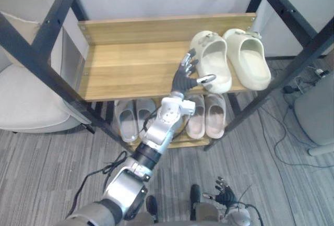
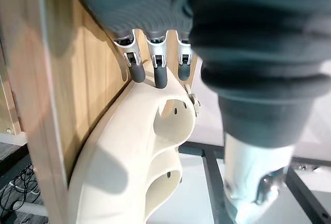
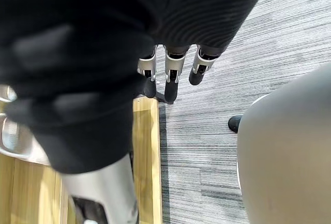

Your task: Organize the slippers on the shoe rack

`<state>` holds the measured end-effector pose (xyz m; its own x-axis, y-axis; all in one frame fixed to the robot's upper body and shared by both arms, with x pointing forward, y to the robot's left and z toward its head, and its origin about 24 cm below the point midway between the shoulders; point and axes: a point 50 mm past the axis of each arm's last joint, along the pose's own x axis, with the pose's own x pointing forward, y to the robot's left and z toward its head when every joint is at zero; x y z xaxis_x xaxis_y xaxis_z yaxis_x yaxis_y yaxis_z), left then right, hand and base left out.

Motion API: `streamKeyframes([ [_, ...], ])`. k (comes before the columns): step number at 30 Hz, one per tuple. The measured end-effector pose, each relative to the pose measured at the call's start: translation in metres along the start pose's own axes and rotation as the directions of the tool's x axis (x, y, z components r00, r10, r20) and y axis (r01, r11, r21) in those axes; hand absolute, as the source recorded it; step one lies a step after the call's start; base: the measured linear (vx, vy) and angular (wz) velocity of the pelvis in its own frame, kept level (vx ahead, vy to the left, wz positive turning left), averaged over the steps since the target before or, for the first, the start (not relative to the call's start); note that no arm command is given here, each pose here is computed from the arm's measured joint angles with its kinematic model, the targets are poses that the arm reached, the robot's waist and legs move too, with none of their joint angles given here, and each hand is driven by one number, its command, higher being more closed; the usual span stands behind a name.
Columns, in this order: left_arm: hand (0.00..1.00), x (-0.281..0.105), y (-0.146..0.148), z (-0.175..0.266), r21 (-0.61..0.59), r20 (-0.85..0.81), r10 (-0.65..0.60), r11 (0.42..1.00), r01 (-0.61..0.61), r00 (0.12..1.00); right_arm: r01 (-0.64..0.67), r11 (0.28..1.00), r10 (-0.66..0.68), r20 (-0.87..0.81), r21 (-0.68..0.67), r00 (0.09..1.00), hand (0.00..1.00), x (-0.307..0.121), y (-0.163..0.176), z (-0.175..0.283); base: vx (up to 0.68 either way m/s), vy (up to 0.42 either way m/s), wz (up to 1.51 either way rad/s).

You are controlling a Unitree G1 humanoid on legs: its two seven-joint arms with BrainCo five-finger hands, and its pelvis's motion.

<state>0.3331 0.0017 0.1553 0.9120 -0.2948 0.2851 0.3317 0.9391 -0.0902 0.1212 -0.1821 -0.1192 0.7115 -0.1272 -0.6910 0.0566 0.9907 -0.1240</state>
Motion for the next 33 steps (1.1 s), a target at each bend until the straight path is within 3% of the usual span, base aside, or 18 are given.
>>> streamKeyframes([
  [16,0.0,0.004,-0.005,0.001,0.005,-0.004,-0.012,1.0,0.012,1.0,0.017,1.0,-0.017,0.008,0.001,1.0,0.0,0.0,-0.001,0.002,0.0,0.0,-0.01],
  [33,0.0,-0.004,0.029,0.012,0.024,0.049,0.044,0.999,-0.045,0.998,-0.012,1.0,0.012,-0.013,0.002,1.0,0.0,-0.001,0.003,-0.002,0.0,0.0,0.04],
])
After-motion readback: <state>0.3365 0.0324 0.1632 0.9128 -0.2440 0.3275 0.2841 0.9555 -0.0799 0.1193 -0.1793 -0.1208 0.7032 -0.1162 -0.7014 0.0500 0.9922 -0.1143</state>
